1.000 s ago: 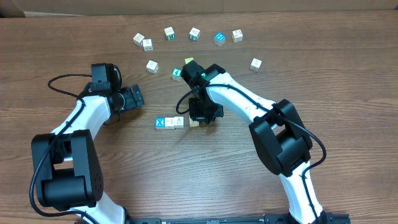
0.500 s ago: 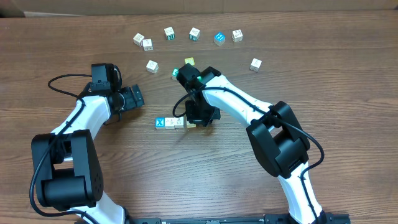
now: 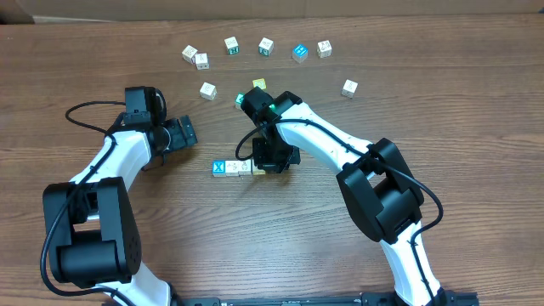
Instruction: Form a horizontal line
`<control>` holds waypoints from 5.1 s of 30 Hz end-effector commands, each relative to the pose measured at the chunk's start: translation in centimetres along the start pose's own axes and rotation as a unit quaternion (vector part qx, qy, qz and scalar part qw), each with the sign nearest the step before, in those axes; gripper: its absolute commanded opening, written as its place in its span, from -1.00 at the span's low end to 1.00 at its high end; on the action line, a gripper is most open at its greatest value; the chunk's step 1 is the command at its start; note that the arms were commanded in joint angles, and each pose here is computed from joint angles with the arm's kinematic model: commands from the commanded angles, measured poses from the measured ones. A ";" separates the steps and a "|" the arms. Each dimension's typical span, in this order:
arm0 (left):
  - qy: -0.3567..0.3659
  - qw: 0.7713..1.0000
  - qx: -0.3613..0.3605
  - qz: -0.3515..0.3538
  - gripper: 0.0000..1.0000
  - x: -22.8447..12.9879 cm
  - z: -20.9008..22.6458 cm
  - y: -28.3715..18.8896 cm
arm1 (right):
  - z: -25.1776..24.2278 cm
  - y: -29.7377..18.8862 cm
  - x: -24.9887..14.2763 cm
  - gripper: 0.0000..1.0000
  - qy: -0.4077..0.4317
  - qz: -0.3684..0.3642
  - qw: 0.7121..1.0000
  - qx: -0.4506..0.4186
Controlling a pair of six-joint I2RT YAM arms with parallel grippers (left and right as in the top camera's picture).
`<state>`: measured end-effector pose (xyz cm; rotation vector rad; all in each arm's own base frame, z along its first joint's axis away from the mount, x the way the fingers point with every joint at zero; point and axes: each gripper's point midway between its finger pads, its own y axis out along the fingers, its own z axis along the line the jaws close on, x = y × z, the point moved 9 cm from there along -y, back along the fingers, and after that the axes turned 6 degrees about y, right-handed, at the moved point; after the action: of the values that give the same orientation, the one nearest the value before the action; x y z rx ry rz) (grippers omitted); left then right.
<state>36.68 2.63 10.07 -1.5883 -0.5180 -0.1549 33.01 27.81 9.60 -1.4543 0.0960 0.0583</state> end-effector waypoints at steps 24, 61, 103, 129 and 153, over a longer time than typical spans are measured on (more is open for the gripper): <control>-0.005 1.000 -0.003 0.009 0.99 -0.4 0.0 0.4 | 0.1 0.3 -0.3 -0.75 0.029 0.012 0.999 0.005; -0.005 1.000 -0.002 0.009 0.99 -0.4 0.0 0.4 | -0.4 0.3 -0.1 -0.75 0.054 -0.004 0.998 -0.018; -0.005 1.000 -0.003 0.009 0.99 -0.4 0.0 0.4 | -0.5 0.3 0.0 -0.76 0.040 -0.008 0.999 -0.024; -0.005 1.000 -0.002 0.009 0.99 -0.4 0.0 0.4 | 0.1 0.3 0.1 -0.74 0.023 -0.004 1.000 0.002; -0.005 1.000 -0.003 0.009 0.99 -0.4 0.0 0.4 | 3.9 -1.1 5.2 -0.93 -0.025 -0.202 0.975 0.089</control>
<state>36.68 2.63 10.07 -1.5883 -0.5180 -0.1549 38.99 30.68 10.83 -1.3084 -0.2410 -0.2835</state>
